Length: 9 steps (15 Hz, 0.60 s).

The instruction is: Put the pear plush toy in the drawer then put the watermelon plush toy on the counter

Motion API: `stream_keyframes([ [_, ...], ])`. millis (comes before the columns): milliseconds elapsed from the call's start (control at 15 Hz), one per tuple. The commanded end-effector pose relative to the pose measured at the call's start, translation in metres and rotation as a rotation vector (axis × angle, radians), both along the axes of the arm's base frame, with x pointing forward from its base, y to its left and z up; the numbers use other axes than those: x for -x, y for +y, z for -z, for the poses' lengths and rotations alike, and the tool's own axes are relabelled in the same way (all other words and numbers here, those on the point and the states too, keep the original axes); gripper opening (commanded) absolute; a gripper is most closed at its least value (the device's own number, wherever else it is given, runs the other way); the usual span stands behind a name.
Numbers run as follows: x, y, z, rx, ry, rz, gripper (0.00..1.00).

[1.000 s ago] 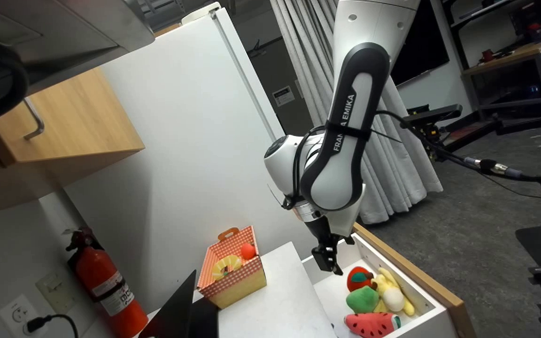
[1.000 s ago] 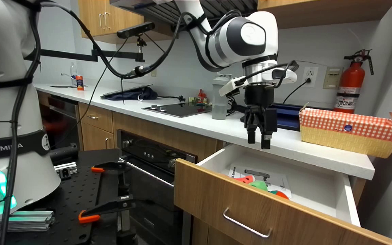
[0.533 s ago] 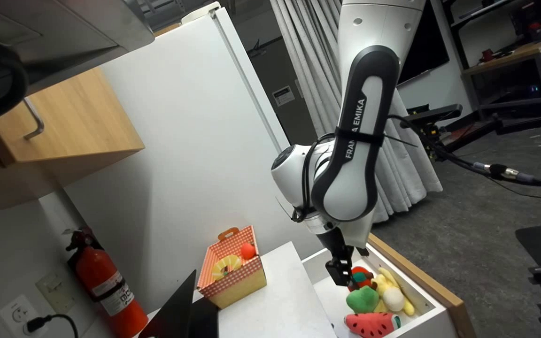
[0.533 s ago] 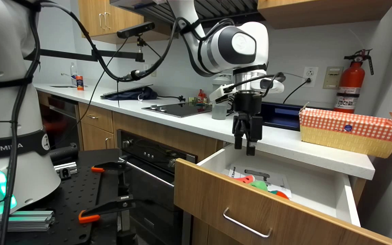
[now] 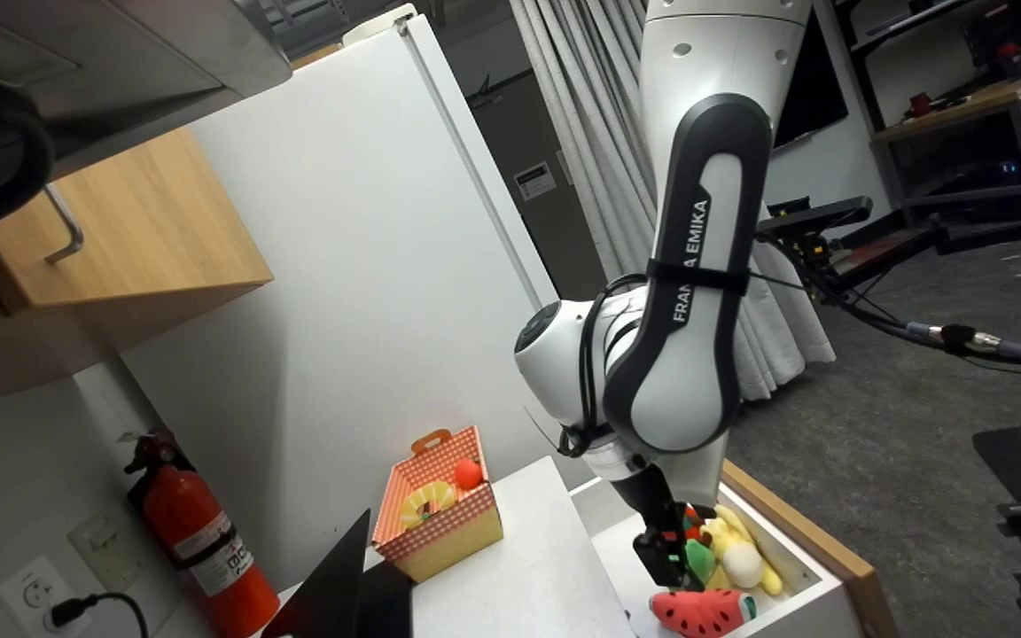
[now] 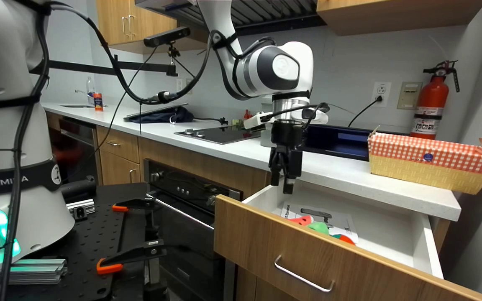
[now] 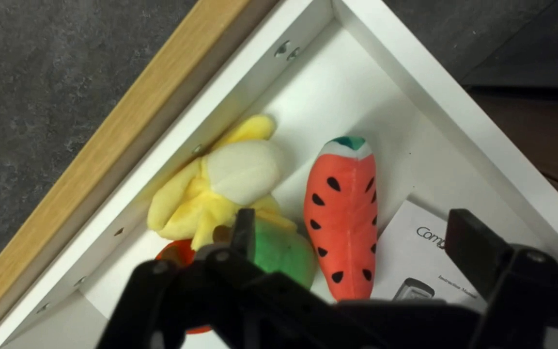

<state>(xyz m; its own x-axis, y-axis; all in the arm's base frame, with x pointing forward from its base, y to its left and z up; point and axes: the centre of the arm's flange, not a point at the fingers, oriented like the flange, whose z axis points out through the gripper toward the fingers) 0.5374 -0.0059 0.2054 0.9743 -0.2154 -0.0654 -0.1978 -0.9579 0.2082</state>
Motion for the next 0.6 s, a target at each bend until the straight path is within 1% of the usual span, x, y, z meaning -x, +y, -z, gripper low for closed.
stream_keyframes([
  [0, -0.002, 0.002, 0.013, 0.01, -0.005, 0.012, 1.0],
  [533, -0.009, -0.003, 0.045, 0.017, 0.02, 0.015, 1.0],
])
